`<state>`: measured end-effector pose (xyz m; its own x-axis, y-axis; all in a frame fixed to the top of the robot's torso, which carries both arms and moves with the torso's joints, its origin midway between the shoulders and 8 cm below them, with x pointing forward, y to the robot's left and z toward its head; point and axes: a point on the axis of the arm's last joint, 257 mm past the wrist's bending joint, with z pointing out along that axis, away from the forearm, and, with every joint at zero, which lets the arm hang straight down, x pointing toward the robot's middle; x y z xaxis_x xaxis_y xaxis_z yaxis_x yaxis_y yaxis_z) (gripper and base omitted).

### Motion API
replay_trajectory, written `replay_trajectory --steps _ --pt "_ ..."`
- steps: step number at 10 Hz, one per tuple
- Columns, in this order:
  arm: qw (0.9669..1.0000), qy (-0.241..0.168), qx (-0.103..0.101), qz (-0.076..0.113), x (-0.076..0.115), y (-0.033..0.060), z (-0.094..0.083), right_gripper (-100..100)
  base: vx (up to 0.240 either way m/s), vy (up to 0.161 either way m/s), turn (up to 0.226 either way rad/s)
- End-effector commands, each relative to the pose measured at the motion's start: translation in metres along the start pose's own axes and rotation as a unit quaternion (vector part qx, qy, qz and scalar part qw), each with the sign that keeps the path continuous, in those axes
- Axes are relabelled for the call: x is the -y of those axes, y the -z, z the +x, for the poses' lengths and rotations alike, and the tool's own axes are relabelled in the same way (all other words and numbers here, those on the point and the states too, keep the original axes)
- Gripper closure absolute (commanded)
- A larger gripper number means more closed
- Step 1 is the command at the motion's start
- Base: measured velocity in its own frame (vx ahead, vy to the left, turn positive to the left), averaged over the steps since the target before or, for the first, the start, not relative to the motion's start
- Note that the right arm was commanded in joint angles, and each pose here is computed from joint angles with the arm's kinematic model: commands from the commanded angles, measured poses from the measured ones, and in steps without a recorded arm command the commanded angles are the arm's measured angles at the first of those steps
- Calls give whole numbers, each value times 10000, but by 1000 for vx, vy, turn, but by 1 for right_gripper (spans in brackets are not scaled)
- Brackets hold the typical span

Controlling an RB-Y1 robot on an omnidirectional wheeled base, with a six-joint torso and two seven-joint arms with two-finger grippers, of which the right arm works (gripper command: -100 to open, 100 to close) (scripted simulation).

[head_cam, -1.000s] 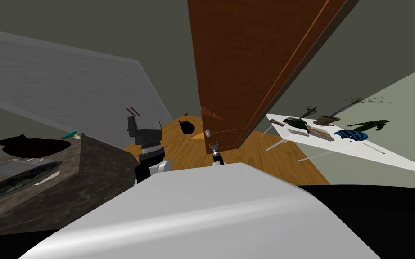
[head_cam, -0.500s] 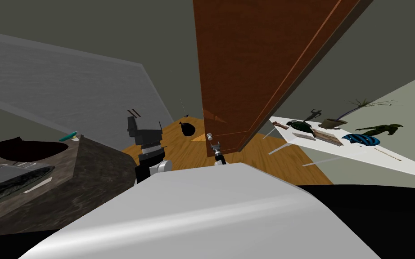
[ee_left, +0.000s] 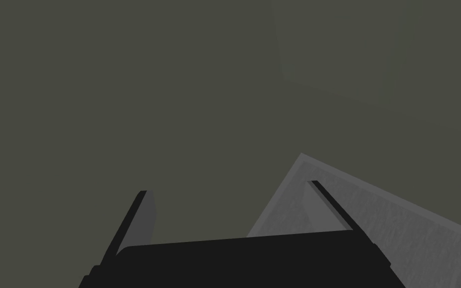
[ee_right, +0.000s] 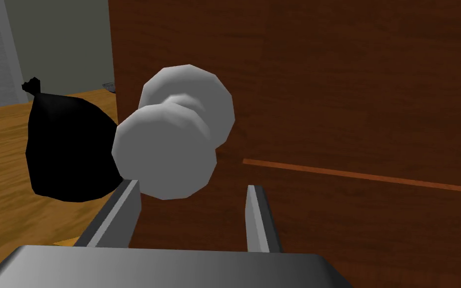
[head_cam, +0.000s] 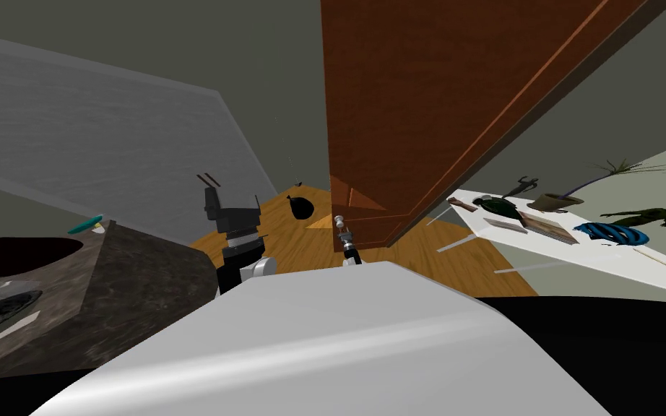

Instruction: Push the door open

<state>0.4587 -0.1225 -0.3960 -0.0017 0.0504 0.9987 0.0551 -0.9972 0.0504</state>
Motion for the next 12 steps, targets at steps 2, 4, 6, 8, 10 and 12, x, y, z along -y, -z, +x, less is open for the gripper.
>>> replay_trajectory --steps 2,4,6,8,10,12 --pt "10000 5 5 -1 -6 4 -5 100 -30 -9 0" --pt "10000 5 5 -1 -6 4 -5 100 -14 -5 0" --pt "9999 139 6 -66 -182 5 -30 -100 -21 14 -40" --pt "9999 57 1 -163 -171 11 -14 -100 -145 74 -134" --pt "9997 -181 -1 -189 41 14 32 -100 -139 84 -50" --pt "9998 25 -4 -211 -156 11 -16 -100 10 22 4"
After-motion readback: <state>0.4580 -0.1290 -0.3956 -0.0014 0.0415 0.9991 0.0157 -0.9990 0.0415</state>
